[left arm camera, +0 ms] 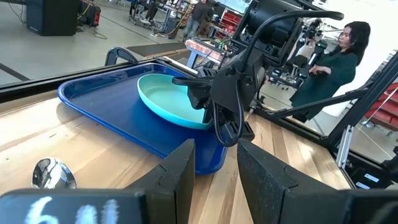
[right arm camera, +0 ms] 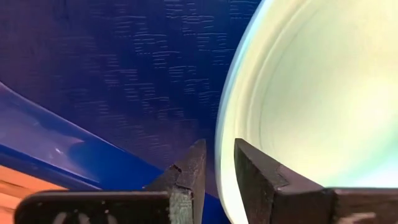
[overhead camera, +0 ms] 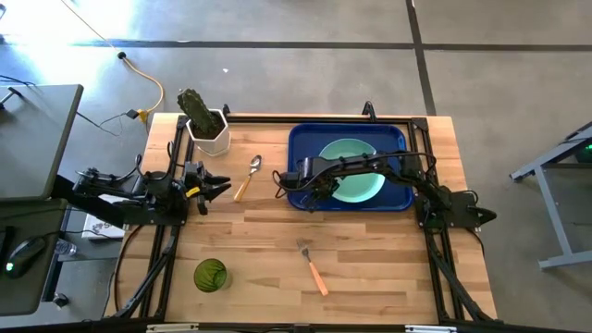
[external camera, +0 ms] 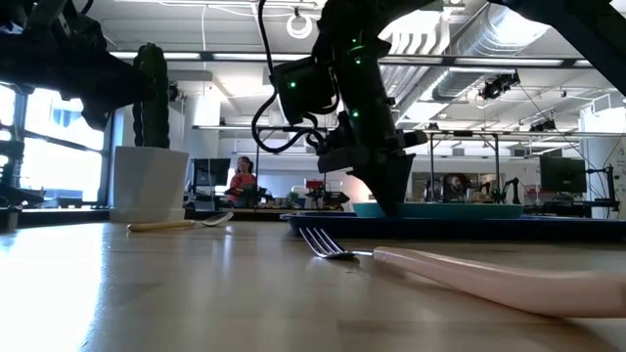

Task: Pick and place plate/cup/fork/spoon on tray
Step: Put the spoon on the left side of the light green plate on the blue tray

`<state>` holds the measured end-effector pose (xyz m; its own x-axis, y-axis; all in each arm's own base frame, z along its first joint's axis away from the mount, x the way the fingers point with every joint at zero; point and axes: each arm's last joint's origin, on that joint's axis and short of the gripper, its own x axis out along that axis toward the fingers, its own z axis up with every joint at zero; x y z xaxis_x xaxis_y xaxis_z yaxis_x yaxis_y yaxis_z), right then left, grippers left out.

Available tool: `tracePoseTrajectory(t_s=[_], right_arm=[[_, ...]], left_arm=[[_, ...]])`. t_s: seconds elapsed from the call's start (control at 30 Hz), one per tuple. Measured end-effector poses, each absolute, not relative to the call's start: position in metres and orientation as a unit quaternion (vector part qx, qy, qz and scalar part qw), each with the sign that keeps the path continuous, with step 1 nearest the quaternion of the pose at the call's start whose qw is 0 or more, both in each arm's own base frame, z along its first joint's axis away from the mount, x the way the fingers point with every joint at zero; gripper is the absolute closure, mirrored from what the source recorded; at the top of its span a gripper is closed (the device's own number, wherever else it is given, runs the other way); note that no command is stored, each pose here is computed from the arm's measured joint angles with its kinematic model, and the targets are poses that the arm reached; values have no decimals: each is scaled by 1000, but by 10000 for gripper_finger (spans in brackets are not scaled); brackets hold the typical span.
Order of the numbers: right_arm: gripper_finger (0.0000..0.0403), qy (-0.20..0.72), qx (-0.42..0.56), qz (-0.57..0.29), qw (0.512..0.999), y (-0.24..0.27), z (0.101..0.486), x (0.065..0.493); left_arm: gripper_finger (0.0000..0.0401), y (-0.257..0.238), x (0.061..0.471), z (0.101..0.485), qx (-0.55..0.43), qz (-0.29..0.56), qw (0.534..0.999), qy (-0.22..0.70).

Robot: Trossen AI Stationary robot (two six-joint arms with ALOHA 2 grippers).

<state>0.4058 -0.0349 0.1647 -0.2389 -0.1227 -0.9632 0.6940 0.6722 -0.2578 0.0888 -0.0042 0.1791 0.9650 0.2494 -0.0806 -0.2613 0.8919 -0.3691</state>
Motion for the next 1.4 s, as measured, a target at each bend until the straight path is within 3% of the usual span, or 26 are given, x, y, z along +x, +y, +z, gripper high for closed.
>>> tracePoseTrajectory(t_s=[0.57, 0.87, 1.1, 1.4], right_arm=[[328, 665, 219, -356, 619, -31, 217, 422], [328, 581, 186, -384, 693, -18, 275, 431], [328, 498, 178, -394, 752, -10, 318, 429], [328, 455, 182, -421, 763, -12, 347, 410]], left_arm=[[291, -4, 88, 185, -216, 125, 968, -8], [290, -2, 79, 222, -211, 124, 968, -54], [290, 0, 76, 253, -191, 162, 968, -7], [290, 1, 87, 295, -160, 208, 962, 72]])
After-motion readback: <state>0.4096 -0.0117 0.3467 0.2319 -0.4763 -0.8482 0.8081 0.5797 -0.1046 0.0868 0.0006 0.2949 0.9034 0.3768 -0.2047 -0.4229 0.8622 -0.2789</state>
